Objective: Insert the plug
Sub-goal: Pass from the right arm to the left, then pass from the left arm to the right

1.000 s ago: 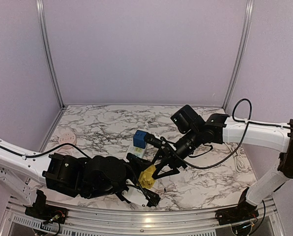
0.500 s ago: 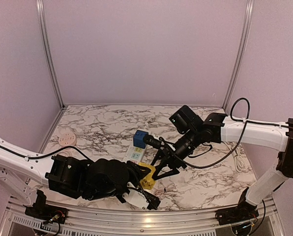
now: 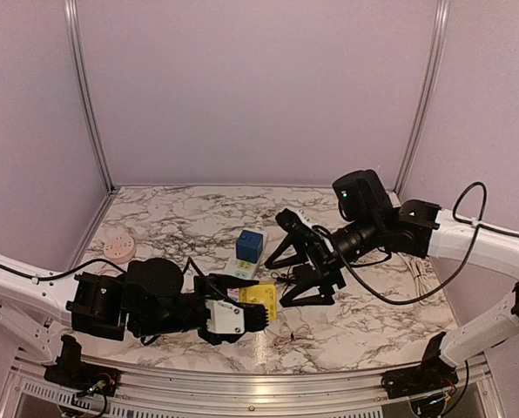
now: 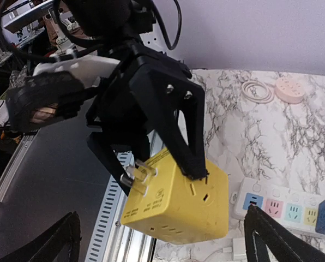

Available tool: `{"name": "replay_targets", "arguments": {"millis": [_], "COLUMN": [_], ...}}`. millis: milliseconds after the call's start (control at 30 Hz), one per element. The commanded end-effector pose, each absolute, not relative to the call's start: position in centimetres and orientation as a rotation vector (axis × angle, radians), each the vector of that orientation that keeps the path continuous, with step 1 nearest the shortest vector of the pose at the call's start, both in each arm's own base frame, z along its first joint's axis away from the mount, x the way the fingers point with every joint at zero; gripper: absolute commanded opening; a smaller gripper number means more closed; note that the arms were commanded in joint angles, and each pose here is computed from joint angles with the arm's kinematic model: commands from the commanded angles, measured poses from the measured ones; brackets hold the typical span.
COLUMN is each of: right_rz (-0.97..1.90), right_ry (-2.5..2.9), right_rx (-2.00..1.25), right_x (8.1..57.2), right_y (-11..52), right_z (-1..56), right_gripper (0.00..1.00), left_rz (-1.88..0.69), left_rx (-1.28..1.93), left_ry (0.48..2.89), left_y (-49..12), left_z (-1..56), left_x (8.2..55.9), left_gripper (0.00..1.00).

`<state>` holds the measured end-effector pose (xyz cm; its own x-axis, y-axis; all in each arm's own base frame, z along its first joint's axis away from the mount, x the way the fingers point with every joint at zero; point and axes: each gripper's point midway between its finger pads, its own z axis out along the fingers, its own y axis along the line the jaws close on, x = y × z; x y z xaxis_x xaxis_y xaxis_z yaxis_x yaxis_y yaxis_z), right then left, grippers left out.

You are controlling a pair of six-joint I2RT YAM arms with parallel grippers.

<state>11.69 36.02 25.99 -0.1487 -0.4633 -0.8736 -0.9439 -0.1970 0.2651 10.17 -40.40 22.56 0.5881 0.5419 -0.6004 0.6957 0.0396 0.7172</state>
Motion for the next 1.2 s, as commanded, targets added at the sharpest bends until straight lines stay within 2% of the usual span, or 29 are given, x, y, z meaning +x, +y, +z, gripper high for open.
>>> {"name": "replay_targets", "arguments": {"millis": [0, 200, 367, 500, 600, 1167], "right_rz": [1.182, 1.057, 1.199, 1.317, 1.399, 1.516], "right_ry": [1.264, 1.063, 0.911, 0.860, 0.830, 0.830], "right_rx": [-1.465, -1.178, -1.056, -1.000, -1.017, -1.120], "right_x": [12.6, 13.5, 12.0, 11.6, 10.6, 8.2], "right_y": [34.5, 31.2, 30.5, 31.6, 33.1, 38.3], "right_z": [31.3, 34.9, 36.4, 37.0, 37.1, 36.4], "right_gripper": [0.99, 0.98, 0.99, 0.89, 0.86, 0.85], "left_rz": [-0.661, -0.959, -1.186, -1.341, -1.392, -1.445], "left_rx": [1.132, 0.783, 0.574, 0.547, 0.529, 0.594], "left_ry": [1.080, 1.047, 0.924, 0.823, 0.780, 0.681], "left_y": [-38.9, -35.3, -33.1, -33.0, -33.0, -33.4], "left_z": [31.7, 35.4, 37.6, 38.4, 38.5, 38.3], "left_x": [10.1, 10.7, 9.9, 8.3, 7.9, 6.1], "left_gripper": [0.00, 0.00, 0.00, 0.00, 0.00, 0.00]}}
